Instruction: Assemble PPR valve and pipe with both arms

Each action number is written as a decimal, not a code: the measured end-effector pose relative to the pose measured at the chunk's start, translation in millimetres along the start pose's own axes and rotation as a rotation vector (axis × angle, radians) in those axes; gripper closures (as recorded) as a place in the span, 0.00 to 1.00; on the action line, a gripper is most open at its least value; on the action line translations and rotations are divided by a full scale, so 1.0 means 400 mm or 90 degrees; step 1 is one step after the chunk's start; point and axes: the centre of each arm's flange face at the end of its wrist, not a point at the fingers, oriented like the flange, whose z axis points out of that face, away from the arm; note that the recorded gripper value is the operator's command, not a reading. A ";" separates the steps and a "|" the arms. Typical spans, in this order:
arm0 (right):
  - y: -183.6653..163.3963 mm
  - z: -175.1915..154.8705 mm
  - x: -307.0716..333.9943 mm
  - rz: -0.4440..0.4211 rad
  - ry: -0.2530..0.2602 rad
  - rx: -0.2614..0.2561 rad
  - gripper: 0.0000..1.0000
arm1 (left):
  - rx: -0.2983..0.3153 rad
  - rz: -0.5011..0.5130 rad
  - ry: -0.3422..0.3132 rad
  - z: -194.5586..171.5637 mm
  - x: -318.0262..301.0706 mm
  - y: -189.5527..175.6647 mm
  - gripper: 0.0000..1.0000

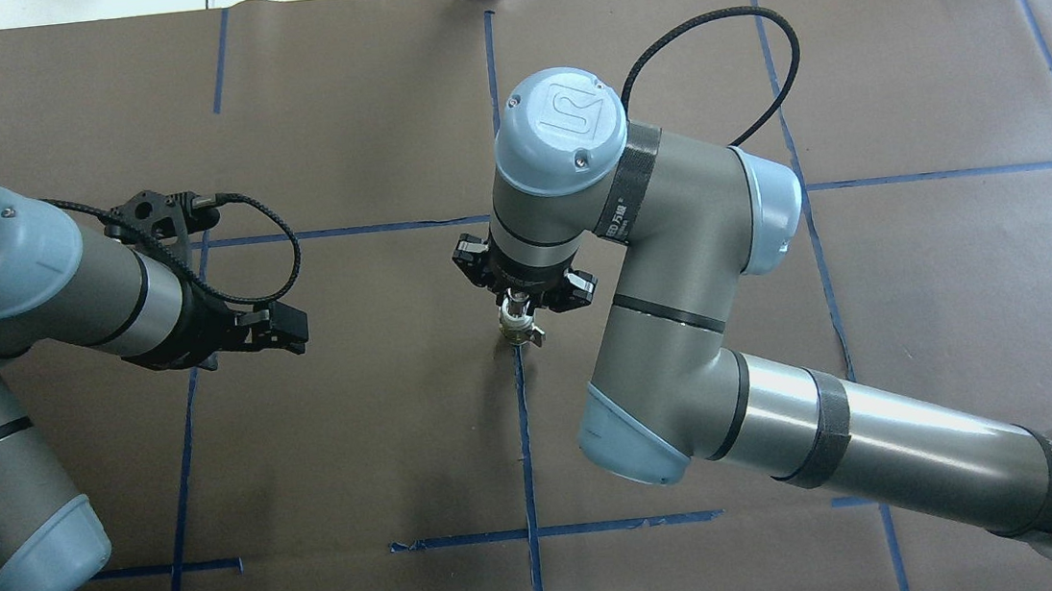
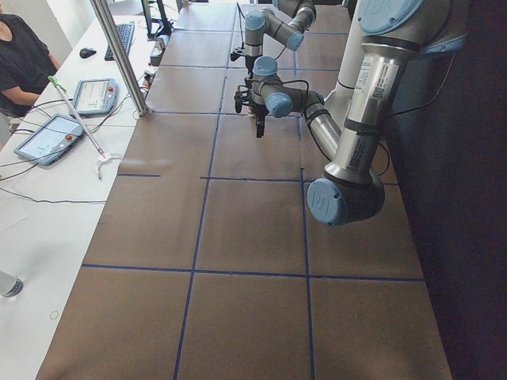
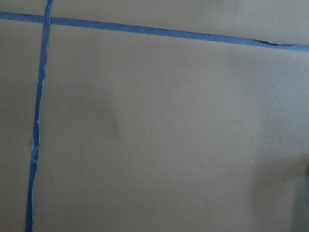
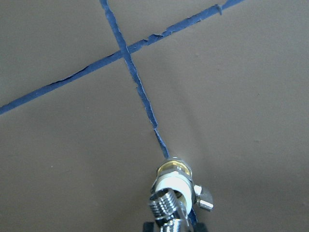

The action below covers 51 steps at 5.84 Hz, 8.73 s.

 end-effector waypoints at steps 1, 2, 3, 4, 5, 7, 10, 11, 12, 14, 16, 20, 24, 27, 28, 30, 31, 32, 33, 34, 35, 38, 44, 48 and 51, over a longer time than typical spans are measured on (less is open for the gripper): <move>0.000 0.000 -0.002 0.000 0.000 0.000 1.00 | 0.000 0.000 0.000 0.000 0.000 0.000 0.00; -0.001 0.004 -0.003 0.000 0.002 0.001 1.00 | 0.000 0.000 0.000 -0.001 0.000 0.000 0.00; -0.001 0.005 -0.004 0.001 0.003 0.001 1.00 | 0.001 0.000 0.001 -0.002 0.001 0.000 0.00; -0.002 0.007 -0.005 0.001 0.004 0.001 1.00 | 0.001 0.000 0.002 -0.005 0.001 0.000 0.00; -0.003 0.009 -0.005 0.001 0.005 0.001 1.00 | 0.002 0.000 0.002 -0.006 0.002 0.000 0.00; -0.004 0.013 -0.003 0.001 0.006 0.001 1.00 | 0.003 0.000 0.003 -0.008 0.002 0.000 0.00; -0.006 0.020 0.004 0.000 0.010 0.001 1.00 | 0.003 0.001 0.005 -0.011 0.004 0.002 0.00; -0.004 0.023 0.004 0.001 0.012 0.000 0.99 | 0.003 0.001 0.005 -0.012 0.003 0.002 0.00; -0.004 0.026 0.004 0.001 0.013 0.000 0.77 | 0.003 0.001 0.005 -0.012 0.003 0.002 0.00; -0.005 0.029 0.005 -0.003 0.014 0.000 0.01 | 0.004 0.000 0.005 -0.013 0.003 0.002 0.00; -0.004 0.033 0.007 -0.005 0.016 -0.001 0.00 | 0.004 -0.002 0.005 -0.014 0.002 0.002 0.00; -0.032 -0.074 0.098 -0.012 -0.026 0.011 0.00 | 0.002 -0.005 -0.001 -0.010 -0.011 0.004 0.00; -0.265 -0.265 0.683 -0.123 0.022 0.077 0.00 | -0.005 0.055 -0.042 0.002 -0.136 0.004 0.00; -0.616 -0.394 1.185 -0.242 0.091 0.053 0.00 | -0.003 0.160 -0.096 -0.098 -0.404 -0.025 0.00; -0.722 -0.419 1.393 -0.298 0.095 0.031 0.00 | -0.018 0.187 -0.086 -0.158 -0.499 -0.044 0.00; -0.846 -0.445 1.712 -0.355 0.096 0.011 0.00 | -0.042 0.242 -0.062 -0.256 -0.705 -0.055 0.00; -0.865 -0.441 1.794 -0.375 0.097 0.001 0.00 | -0.038 0.272 -0.081 -0.290 -0.849 -0.075 0.00; -0.864 -0.437 1.829 -0.385 0.096 -0.005 0.00 | -0.031 0.264 -0.102 -0.320 -1.003 -0.101 0.00; -0.853 -0.430 1.842 -0.388 0.095 -0.011 0.00 | -0.035 0.230 -0.116 -0.327 -1.134 -0.117 0.00; -0.842 -0.427 1.840 -0.394 0.095 -0.015 0.00 | -0.053 0.195 -0.100 -0.315 -1.218 -0.121 0.00; -0.831 -0.431 1.828 -0.398 0.096 -0.021 0.00 | -0.072 0.163 -0.058 -0.307 -1.253 -0.114 0.00; -0.807 -0.439 1.844 -0.397 0.092 -0.057 0.00 | -0.089 0.112 -0.016 -0.301 -1.248 -0.131 0.00; -0.759 -0.442 1.857 -0.392 0.101 -0.067 0.00 | -0.094 0.108 -0.029 -0.288 -1.282 -0.109 0.00; -0.749 -0.459 1.831 -0.394 0.091 -0.055 0.00 | -0.100 0.101 -0.041 -0.269 -1.298 -0.134 0.00; -0.734 -0.454 1.838 -0.390 0.082 -0.058 0.00 | -0.103 0.102 -0.044 -0.252 -1.306 -0.184 0.00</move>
